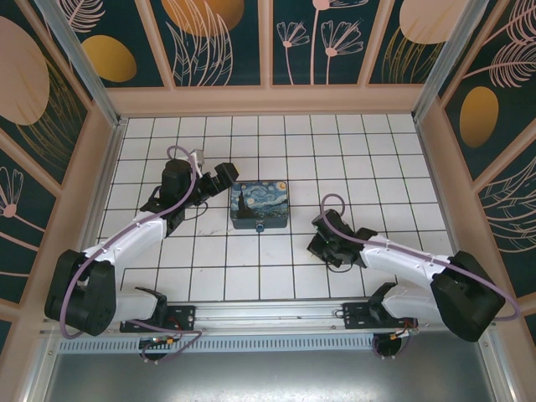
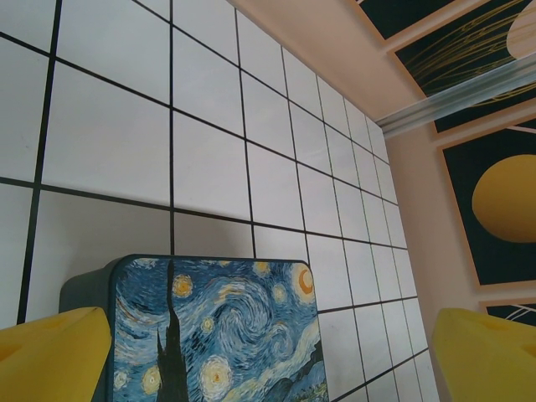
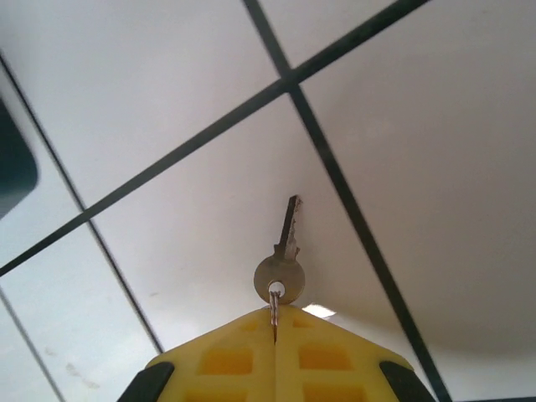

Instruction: Unlock the padlock with the key

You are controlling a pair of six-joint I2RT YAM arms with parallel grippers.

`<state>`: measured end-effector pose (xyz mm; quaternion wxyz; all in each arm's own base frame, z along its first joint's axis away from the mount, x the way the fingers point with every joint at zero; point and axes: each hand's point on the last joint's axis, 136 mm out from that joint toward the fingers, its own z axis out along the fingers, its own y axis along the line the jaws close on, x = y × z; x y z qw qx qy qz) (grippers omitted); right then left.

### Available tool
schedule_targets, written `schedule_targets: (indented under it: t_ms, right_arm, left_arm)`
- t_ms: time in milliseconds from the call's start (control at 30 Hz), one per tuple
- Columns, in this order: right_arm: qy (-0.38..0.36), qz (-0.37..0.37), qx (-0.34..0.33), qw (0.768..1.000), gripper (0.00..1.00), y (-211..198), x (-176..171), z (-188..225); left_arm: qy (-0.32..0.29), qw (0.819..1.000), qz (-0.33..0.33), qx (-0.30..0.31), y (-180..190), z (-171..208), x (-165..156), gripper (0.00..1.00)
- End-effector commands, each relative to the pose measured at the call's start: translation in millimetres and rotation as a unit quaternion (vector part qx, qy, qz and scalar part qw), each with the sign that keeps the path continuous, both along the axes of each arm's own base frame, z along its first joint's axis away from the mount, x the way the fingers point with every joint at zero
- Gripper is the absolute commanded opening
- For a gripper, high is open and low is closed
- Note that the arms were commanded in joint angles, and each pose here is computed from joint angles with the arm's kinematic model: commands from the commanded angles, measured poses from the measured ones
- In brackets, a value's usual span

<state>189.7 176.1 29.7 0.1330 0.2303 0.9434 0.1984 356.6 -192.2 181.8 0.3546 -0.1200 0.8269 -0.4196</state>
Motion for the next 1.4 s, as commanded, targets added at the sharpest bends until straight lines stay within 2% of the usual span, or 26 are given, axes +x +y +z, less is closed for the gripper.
schedule_targets:
  t_ms: [0,433,600,800,1033,1367]
  right_arm:
    - [-0.038,0.009,0.039,0.998,0.0,15,13,28]
    - [-0.052,0.014,0.042,0.998,0.0,20,19,40]
    - [-0.073,0.021,0.062,0.995,0.0,31,29,58]
    - [-0.116,0.026,0.102,0.988,0.0,56,51,96]
    - [-0.178,0.018,0.164,0.97,0.0,85,83,146]
    - [-0.239,-0.006,0.253,0.937,0.0,127,127,205]
  left_arm:
    - [-0.002,1.0,-0.004,-0.005,0,1,-3,0.99]
    - [0.001,1.0,-0.004,-0.005,1,2,-4,0.98]
    - [0.004,1.0,-0.012,-0.015,-3,2,-6,0.98]
    - [0.009,0.998,-0.032,-0.052,-13,11,-8,0.99]
    - [0.008,0.99,-0.065,-0.127,-29,31,-13,0.99]
    - [-0.01,0.971,-0.086,-0.222,-39,57,-13,0.91]
